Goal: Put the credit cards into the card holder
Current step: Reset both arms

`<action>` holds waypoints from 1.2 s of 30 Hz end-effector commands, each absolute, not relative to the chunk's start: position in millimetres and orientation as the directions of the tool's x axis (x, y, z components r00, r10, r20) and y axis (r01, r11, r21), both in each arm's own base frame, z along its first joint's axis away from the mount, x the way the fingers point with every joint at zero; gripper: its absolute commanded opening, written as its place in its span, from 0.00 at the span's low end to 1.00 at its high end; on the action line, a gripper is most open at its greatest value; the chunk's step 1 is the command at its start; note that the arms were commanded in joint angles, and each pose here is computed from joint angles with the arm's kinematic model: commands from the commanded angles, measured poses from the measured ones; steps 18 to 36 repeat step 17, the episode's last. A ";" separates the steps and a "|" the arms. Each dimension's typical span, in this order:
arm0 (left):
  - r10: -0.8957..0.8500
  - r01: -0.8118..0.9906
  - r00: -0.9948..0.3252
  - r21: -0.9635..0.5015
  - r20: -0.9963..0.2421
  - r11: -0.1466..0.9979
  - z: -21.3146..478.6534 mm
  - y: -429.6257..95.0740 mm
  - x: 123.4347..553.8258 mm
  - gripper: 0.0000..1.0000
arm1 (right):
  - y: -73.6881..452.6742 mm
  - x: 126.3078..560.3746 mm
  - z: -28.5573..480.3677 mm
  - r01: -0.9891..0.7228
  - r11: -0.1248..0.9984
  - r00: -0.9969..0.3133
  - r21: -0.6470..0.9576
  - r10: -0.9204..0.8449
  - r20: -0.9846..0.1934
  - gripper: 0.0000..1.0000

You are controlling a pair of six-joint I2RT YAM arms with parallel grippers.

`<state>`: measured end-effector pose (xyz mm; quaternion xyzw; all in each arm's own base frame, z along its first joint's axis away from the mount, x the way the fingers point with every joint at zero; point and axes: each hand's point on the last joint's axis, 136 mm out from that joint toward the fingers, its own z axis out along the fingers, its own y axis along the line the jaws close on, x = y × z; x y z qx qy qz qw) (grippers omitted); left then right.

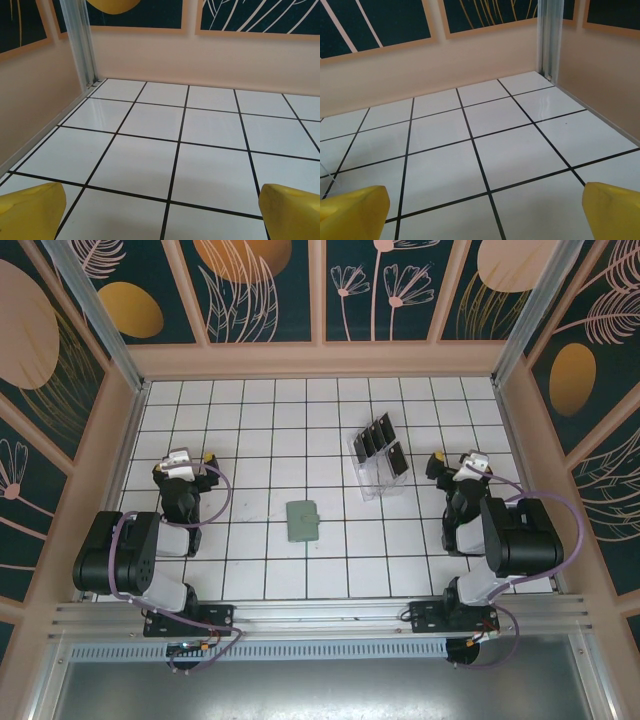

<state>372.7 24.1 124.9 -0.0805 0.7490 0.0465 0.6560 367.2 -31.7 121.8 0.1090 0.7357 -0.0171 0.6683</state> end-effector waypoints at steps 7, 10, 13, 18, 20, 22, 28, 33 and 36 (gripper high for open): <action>-0.079 -0.170 -0.090 -0.063 -0.993 0.983 134.2 23.6 377.8 0.99 | -28.1 369.6 129.2 0.177 0.977 -0.062 0.116 0.128 -0.990 0.99; -0.079 -0.172 -0.093 -0.063 -0.992 0.983 133.4 24.1 378.4 0.99 | -26.9 370.9 127.6 0.167 0.979 -0.072 0.116 0.130 -0.989 0.99; -0.082 -0.170 -0.094 -0.065 -0.992 0.983 133.4 24.1 379.0 0.99 | -26.5 370.8 127.9 0.161 0.980 -0.072 0.119 0.132 -0.989 0.99; -0.084 -0.168 -0.095 -0.067 -0.992 0.983 133.1 24.3 379.1 0.99 | -25.7 370.4 128.8 0.158 0.981 -0.068 0.117 0.129 -0.989 0.99; -0.084 -0.168 -0.095 -0.067 -0.992 0.983 133.1 24.3 379.1 0.99 | -25.7 370.4 128.8 0.158 0.981 -0.068 0.117 0.129 -0.989 0.99; -0.084 -0.168 -0.095 -0.067 -0.992 0.983 133.1 24.3 379.1 0.99 | -25.7 370.4 128.8 0.158 0.981 -0.068 0.117 0.129 -0.989 0.99; -0.084 -0.168 -0.095 -0.067 -0.992 0.983 133.1 24.3 379.1 0.99 | -25.7 370.4 128.8 0.158 0.981 -0.068 0.117 0.129 -0.989 0.99; -0.084 -0.168 -0.095 -0.067 -0.992 0.983 133.1 24.3 379.1 0.99 | -25.7 370.4 128.8 0.158 0.981 -0.068 0.117 0.129 -0.989 0.99; -0.084 -0.168 -0.095 -0.067 -0.992 0.983 133.1 24.3 379.1 0.99 | -25.7 370.4 128.8 0.158 0.981 -0.068 0.117 0.129 -0.989 0.99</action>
